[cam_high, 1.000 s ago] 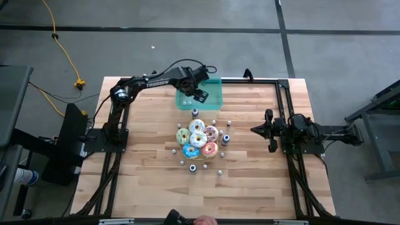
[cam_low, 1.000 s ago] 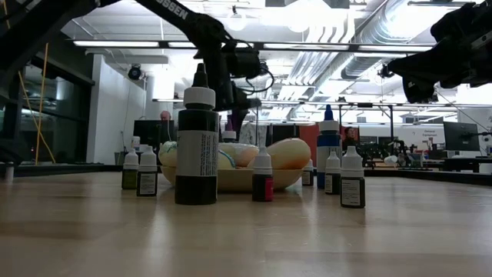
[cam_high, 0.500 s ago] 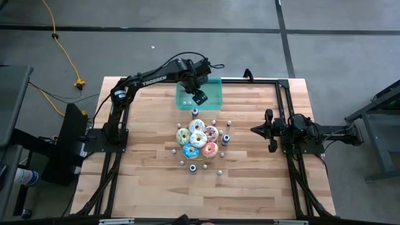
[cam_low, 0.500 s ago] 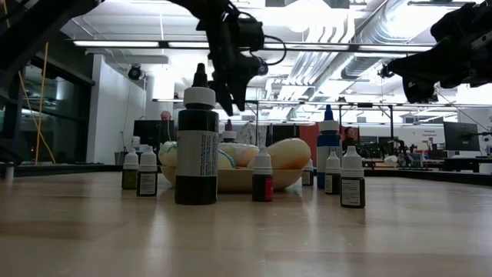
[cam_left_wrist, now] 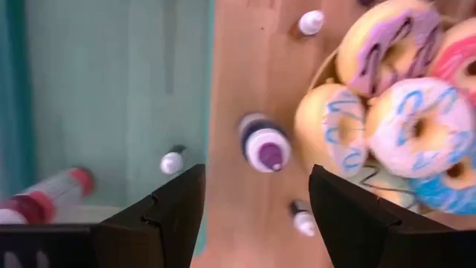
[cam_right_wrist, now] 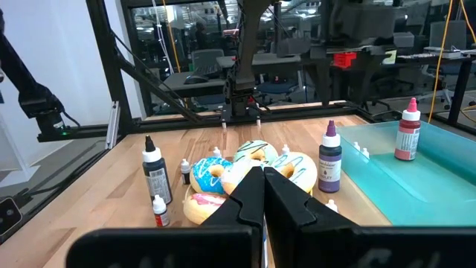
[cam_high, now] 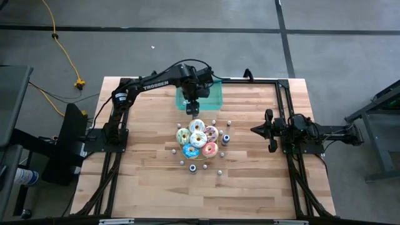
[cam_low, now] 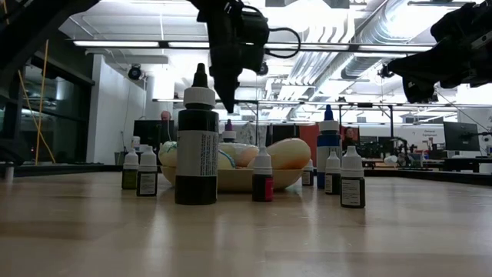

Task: Pick & Place food coloring
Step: Put the large violet food coloring bottle into the green container

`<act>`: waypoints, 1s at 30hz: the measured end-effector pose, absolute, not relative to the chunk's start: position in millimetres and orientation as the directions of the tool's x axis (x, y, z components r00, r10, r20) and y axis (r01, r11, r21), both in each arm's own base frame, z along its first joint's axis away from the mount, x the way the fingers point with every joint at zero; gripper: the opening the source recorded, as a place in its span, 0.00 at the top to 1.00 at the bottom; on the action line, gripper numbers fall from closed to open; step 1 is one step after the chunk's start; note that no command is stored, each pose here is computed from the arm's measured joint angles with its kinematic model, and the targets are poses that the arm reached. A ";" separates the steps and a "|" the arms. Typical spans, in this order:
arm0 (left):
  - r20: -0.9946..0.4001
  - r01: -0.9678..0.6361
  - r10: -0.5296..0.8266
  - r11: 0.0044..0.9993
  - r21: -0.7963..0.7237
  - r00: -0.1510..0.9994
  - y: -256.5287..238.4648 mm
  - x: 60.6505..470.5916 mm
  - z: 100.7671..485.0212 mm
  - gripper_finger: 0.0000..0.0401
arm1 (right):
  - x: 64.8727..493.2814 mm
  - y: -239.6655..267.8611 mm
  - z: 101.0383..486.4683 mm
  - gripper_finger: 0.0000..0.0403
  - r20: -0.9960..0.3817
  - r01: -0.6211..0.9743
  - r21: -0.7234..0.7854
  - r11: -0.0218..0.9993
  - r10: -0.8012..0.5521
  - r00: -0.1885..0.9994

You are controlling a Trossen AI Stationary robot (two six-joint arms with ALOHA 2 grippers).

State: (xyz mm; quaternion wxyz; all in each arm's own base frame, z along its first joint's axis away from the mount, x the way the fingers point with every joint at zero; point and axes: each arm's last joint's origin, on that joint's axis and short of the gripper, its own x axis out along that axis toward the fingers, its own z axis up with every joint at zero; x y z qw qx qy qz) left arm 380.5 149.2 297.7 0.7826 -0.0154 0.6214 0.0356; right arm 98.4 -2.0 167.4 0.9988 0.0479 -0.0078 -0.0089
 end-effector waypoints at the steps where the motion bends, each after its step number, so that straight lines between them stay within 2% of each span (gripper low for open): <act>1: -0.974 -0.064 0.042 0.998 0.028 0.223 148.9 380.5 297.7 0.43 | 98.4 -2.0 167.4 1.00 0.015 0.017 0.096 0.995 -0.019 1.000; 9: -0.973 0.060 0.012 0.998 0.027 0.229 135.7 385.5 296.2 0.43 | 98.4 -2.0 167.5 1.00 0.015 0.017 0.096 0.995 -0.019 1.000; 13: -0.981 0.112 -0.001 0.993 0.021 0.194 131.0 385.5 285.3 0.43 | 98.4 -2.0 167.4 1.00 0.015 0.016 0.096 0.995 -0.018 1.000; 17: -0.985 0.120 -0.005 0.993 0.015 0.171 130.8 384.2 278.3 0.43 | 98.4 -2.0 167.4 1.00 0.015 0.017 0.096 0.995 -0.019 1.000; 30: -0.977 0.115 0.009 0.993 0.034 0.213 133.1 389.9 262.5 0.43 | 98.4 -2.0 167.4 1.00 0.015 0.017 0.096 0.995 -0.019 1.000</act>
